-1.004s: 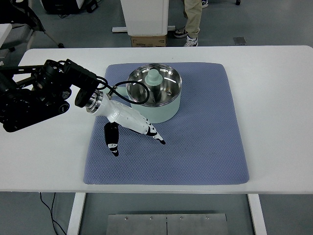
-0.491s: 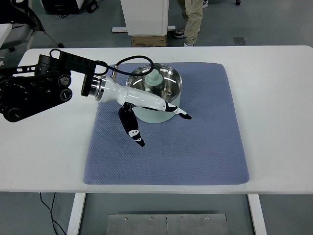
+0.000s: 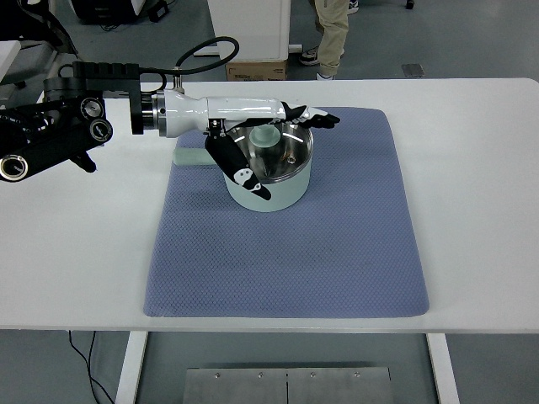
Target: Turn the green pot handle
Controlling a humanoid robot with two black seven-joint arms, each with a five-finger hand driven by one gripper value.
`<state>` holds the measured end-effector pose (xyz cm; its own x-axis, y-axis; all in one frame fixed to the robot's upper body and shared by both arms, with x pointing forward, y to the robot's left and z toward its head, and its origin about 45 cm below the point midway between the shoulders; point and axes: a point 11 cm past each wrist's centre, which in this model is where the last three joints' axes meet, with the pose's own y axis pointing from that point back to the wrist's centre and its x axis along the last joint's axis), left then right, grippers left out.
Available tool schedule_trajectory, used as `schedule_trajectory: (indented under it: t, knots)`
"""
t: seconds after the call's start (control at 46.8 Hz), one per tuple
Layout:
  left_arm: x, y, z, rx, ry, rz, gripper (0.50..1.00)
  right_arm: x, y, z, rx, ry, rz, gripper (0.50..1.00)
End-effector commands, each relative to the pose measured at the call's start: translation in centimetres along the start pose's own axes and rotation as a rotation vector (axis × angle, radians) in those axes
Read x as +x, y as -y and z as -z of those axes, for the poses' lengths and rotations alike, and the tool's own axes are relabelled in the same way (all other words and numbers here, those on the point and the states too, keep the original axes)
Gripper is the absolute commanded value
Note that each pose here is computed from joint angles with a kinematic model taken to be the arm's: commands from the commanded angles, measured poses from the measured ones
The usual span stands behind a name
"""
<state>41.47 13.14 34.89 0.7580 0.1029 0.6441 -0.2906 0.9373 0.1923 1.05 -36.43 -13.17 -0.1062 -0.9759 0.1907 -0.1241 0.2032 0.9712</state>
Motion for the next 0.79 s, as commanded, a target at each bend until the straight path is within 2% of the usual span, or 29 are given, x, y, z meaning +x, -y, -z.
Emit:
schedule_trajectory:
  t: [0.0,0.214,0.513,0.769]
  knots:
    - [1.0,-0.6,0.6,0.004,-0.044,-0.053,1.0,0.0,0.0,0.0,0.0,0.0,0.0,1.0]
    - [3.4,-2.0,1.5,-0.008,-0.156,-0.19,1.0,0.0,0.0,0.0,0.0,0.0,0.0,1.0]
    - [5.3,-3.0,1.8,-0.037,-0.235,-0.316,1.0,0.0,0.0,0.0,0.0,0.0,0.0,1.0]
    - [8.0,-5.5,3.3,-0.051,-0.351,-0.496,1.0,0.0,0.0,0.0,0.0,0.0,0.0,1.0]
